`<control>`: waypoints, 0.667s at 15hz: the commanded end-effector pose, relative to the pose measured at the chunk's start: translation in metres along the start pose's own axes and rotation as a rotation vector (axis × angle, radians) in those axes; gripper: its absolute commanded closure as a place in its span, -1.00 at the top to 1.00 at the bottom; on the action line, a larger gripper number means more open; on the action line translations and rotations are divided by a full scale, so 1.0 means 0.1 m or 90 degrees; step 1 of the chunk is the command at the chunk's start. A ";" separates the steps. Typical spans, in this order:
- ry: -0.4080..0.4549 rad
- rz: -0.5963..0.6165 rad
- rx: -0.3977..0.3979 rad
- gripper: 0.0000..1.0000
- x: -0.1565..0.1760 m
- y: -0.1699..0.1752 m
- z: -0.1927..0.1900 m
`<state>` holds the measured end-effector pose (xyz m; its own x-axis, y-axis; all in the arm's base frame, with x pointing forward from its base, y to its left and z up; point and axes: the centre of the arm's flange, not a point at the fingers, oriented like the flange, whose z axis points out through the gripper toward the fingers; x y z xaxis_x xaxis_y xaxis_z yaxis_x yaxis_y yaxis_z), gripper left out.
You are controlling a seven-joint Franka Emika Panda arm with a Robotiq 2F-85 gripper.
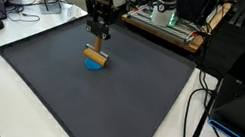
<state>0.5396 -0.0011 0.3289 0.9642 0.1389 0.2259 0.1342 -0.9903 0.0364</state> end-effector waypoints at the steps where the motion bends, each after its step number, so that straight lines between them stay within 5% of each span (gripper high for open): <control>1: -0.021 -0.028 -0.005 -0.55 0.11 0.07 -0.05; 10: -0.052 -0.063 0.013 -0.55 0.14 0.07 0.16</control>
<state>0.5478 -0.0039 0.3231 0.9644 0.2074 0.1638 0.2033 -0.9782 0.0414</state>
